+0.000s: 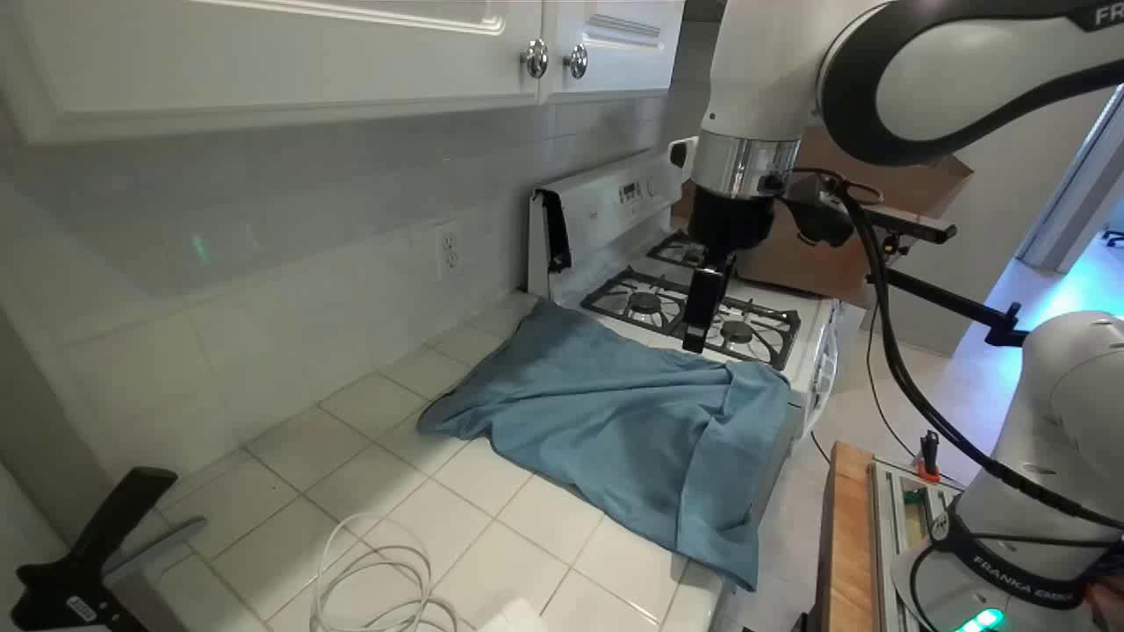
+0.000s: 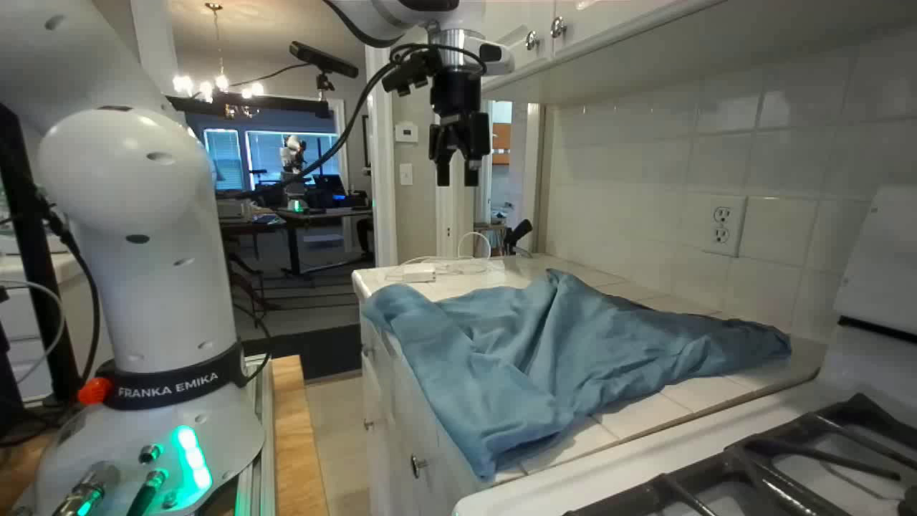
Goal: Fold the blue cloth slightly once
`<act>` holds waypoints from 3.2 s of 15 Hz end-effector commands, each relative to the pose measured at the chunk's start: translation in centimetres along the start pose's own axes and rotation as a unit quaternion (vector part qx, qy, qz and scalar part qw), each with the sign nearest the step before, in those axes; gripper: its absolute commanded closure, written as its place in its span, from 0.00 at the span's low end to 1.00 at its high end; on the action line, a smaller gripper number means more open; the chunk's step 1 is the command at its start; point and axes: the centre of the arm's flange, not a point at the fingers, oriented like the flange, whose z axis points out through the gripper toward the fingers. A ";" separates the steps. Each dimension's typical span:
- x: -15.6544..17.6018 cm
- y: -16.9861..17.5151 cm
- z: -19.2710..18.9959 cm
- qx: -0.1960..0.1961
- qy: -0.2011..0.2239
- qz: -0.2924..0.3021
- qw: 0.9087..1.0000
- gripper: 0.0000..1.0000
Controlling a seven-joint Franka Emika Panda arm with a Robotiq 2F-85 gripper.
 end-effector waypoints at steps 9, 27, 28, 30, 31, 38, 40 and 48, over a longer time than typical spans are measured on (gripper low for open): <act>-3.9 8.4 3.7 0.093 0.033 0.011 0.995 0.00; -9.0 26.7 17.2 0.183 0.020 0.036 0.982 0.00; -9.3 27.2 17.9 0.185 0.020 0.041 0.982 0.00; -9.3 26.3 16.7 0.177 0.010 0.040 0.983 0.00; -9.3 26.3 16.7 0.176 0.009 0.040 0.983 0.00; -10.3 29.1 19.0 0.189 0.006 0.009 0.982 0.00; -11.4 30.6 20.1 0.193 0.010 -0.002 0.981 0.00; -12.0 33.8 23.3 0.181 0.059 0.007 0.982 0.00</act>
